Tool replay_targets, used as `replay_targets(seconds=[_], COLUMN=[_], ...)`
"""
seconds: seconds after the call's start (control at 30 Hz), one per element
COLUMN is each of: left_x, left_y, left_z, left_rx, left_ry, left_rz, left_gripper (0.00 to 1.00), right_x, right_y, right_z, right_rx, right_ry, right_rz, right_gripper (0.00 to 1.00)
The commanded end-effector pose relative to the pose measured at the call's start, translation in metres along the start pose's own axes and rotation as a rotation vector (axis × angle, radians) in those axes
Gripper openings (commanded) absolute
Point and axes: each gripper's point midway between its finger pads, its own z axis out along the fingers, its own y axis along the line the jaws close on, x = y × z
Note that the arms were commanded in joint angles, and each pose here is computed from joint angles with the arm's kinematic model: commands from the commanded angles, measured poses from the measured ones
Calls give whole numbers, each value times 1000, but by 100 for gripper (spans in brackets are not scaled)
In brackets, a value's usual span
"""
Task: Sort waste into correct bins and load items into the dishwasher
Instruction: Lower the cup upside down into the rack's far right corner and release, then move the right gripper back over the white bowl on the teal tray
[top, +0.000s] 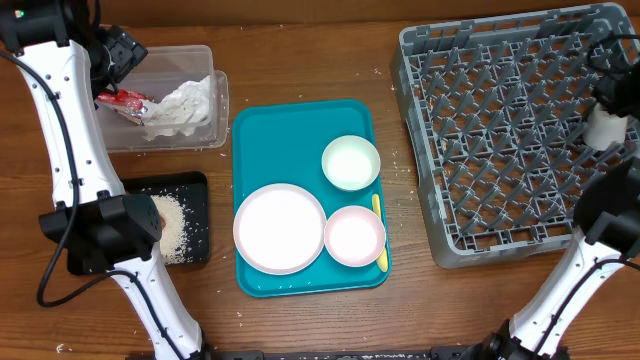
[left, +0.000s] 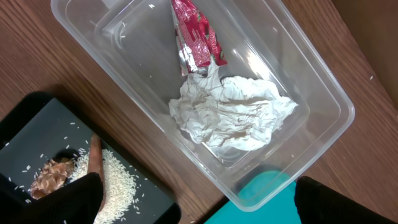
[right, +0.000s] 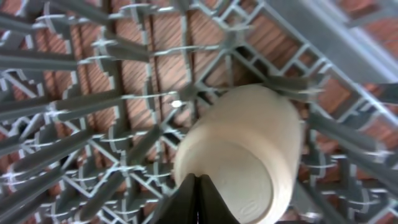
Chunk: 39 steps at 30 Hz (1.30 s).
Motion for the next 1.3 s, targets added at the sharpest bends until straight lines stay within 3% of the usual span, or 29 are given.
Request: replay_targets(seconds=[0.0, 0.23, 0.5, 0.57, 0.7, 0.77, 0.8, 0.87, 0.97, 1.13, 1.27], left_x=[3, 3, 3, 3, 3, 3, 3, 3, 3, 3, 3], left_y=[-2, -2, -2, -2, -2, -2, -2, -2, -2, -2, -2], left_z=[4, 4, 4, 4, 4, 4, 4, 4, 4, 4, 4], left_rx=[-2, -2, -2, -2, -2, -2, -2, -2, -2, -2, -2], left_ry=[11, 11, 12, 11, 11, 11, 11, 11, 11, 11, 11], left_rz=[3, 3, 3, 3, 3, 3, 3, 3, 3, 3, 3], left_gripper=[100, 100, 100, 100, 100, 100, 100, 100, 100, 100, 100], right_x=[-8, -12, -14, -9, 2, 26, 36, 58, 94, 171, 257], right_y=[-35, -60, -62, -50, 12, 83, 103, 139, 186, 253, 301], right_z=[-13, -35, -83, -98, -140, -182, -195, -219, -228, -204, -155], right_rx=[111, 221, 220, 165, -124, -469, -560, -707, -764, -668, -474], right_ry=[-39, -74, -132, -134, -146, -134, -130, -118, -75, 37, 112], right_rz=[36, 75, 129, 129, 32, -175, -239, -352, -469, -696, -935], right_gripper=[4, 4, 4, 4, 4, 14, 24, 65, 98, 100, 100])
